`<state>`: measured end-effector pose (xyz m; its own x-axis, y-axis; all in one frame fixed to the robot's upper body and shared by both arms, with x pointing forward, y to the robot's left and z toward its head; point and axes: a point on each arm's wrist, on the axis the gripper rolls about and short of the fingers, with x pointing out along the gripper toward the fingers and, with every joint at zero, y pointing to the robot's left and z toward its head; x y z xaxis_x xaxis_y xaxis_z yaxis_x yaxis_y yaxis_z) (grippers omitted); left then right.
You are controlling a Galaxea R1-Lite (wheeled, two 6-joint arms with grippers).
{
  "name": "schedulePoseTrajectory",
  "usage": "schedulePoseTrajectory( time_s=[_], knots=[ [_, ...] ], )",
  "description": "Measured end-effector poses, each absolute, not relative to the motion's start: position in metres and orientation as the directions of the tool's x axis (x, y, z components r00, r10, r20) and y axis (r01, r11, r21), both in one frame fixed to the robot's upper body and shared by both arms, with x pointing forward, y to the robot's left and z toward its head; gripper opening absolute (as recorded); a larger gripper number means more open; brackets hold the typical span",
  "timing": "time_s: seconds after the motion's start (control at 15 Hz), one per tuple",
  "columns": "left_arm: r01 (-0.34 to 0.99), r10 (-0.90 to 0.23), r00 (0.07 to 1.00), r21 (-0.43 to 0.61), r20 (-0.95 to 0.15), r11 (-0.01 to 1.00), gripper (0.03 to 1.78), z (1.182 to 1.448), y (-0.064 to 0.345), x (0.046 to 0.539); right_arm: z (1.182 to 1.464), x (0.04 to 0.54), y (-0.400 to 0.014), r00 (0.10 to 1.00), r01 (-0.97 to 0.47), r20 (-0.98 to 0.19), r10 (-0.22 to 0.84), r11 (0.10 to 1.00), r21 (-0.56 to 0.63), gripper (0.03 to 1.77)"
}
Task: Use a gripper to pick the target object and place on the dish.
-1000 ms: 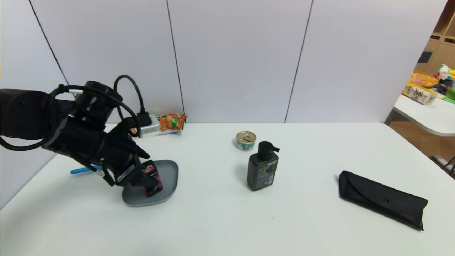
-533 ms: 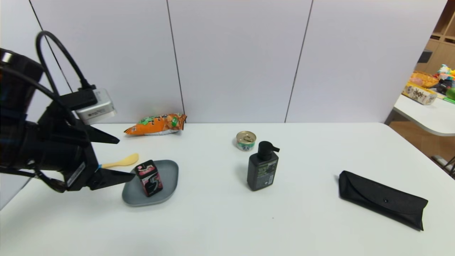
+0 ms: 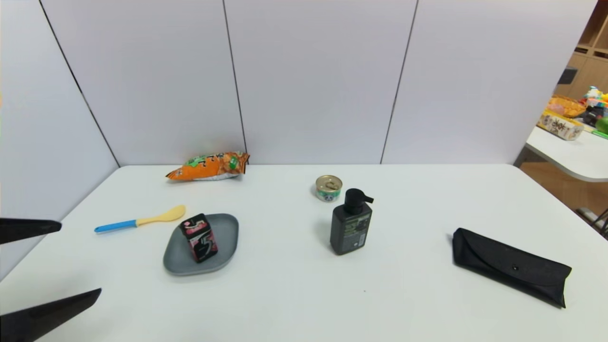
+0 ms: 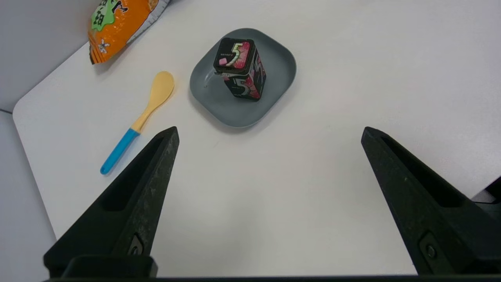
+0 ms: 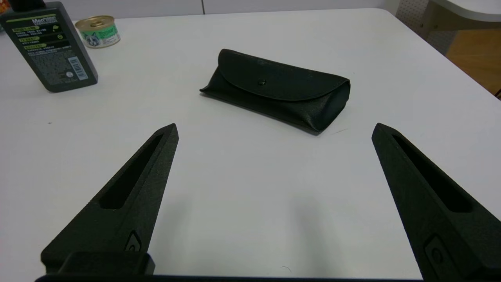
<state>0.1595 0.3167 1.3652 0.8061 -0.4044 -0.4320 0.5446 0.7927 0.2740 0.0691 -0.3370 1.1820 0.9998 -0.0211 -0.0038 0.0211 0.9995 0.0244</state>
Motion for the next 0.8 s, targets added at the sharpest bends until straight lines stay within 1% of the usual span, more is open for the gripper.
schedulePoseTrajectory(
  time_s=[0.2, 0.4, 0.6, 0.8],
  knots=[
    [0.477, -0.378, 0.855, 0.249, -0.355, 0.843, 1.68, 1.345, 0.324, 0.121, 1.182, 0.069, -0.337, 1.0, 0.022, -0.004, -0.021, 0.999, 0.024, 1.71],
    [0.399, -0.337, 0.905, 0.249, -0.259, 0.882, 1.69, 1.322, 0.327, 0.095, 1.182, 0.069, -0.337, 1.0, 0.022, -0.005, -0.021, 0.999, 0.024, 1.71],
    [0.317, -0.287, 0.946, 0.248, -0.152, 0.915, 1.69, 1.301, 0.328, 0.084, 1.182, 0.069, -0.337, 1.0, 0.022, -0.004, -0.021, 0.999, 0.025, 1.71],
    [0.261, -0.255, 0.965, 0.205, -0.055, 0.943, 1.69, 1.279, 0.327, 0.08, 1.182, 0.069, -0.337, 1.0, 0.021, -0.004, -0.021, 0.999, 0.024, 1.71]
  ],
)
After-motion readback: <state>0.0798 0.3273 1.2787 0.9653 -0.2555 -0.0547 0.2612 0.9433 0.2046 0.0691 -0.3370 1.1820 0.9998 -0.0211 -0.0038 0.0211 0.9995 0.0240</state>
